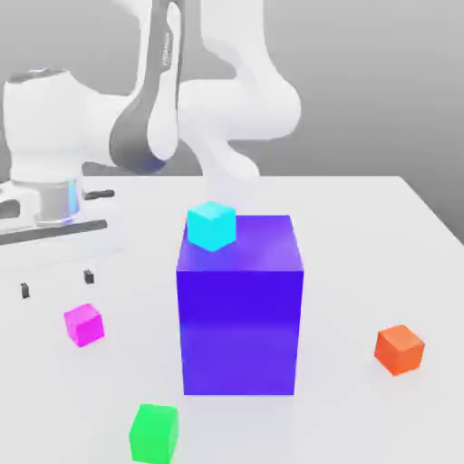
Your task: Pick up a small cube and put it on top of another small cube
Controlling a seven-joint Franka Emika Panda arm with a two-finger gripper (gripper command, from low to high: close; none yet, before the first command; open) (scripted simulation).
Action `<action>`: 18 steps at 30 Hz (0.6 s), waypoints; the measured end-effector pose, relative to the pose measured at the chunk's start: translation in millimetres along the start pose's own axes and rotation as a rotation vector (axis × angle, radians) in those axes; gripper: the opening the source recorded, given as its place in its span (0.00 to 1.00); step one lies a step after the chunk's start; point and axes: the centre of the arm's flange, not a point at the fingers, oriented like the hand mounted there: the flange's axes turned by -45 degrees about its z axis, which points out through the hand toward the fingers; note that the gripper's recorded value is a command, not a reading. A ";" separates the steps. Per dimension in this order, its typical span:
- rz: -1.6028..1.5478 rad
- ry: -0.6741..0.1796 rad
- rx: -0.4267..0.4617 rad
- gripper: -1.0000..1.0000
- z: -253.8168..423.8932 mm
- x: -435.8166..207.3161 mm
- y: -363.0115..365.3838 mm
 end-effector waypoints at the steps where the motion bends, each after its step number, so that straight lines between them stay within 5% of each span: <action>1: -0.015 -0.012 0.018 0.50 10.4 -12.9 -6.2; 12: -0.070 -0.042 0.059 0.50 90.8 -38.6 -24.4; 13: -0.069 -0.040 0.060 0.00 96.5 -38.6 -25.9; 18: -0.068 -0.039 0.062 0.00 96.6 -38.6 -26.2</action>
